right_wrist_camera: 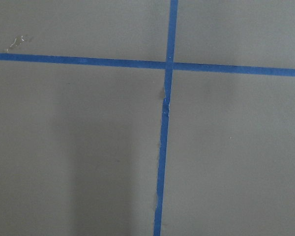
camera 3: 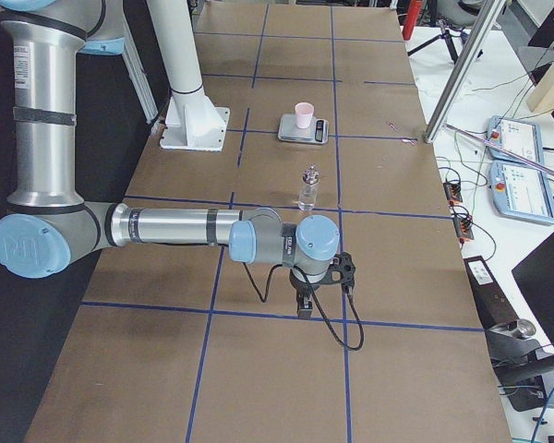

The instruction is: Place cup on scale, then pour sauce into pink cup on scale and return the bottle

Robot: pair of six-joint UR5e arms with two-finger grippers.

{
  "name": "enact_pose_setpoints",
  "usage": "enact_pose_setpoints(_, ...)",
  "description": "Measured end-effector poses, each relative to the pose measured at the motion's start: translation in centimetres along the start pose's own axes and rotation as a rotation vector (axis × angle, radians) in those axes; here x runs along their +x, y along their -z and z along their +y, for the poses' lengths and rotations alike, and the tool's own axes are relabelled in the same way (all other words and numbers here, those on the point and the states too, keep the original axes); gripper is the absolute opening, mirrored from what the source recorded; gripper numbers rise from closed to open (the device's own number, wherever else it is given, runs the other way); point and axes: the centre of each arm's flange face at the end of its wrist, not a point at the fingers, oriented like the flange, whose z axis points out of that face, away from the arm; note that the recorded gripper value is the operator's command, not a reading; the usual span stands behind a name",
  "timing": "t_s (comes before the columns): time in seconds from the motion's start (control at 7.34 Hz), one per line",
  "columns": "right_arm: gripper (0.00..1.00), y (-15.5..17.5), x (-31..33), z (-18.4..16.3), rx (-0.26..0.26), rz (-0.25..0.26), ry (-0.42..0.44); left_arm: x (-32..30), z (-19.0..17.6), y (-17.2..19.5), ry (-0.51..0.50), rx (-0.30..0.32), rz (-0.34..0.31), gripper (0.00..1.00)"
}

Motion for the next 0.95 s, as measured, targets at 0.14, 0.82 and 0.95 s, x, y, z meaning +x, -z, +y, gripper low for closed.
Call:
enact_pose_setpoints(0.14, 1.0, -0.05, 0.06, 0.0, -0.001, 0.0, -0.002, 0.04, -0.08, 0.04, -0.002, 0.001, 0.0, 1.0)
enact_pose_setpoints(0.82, 1.0, -0.16, 0.16, 0.1, -0.003, 0.0, 0.0, 0.3, -0.36, 0.22, -0.009, 0.01, 0.008, 1.0)
enact_pose_setpoints(0.95, 1.0, -0.22, 0.23, 0.16, -0.005, 0.0, -0.001, 0.39, -0.44, 0.28, -0.01, 0.012, 0.012, 1.0)
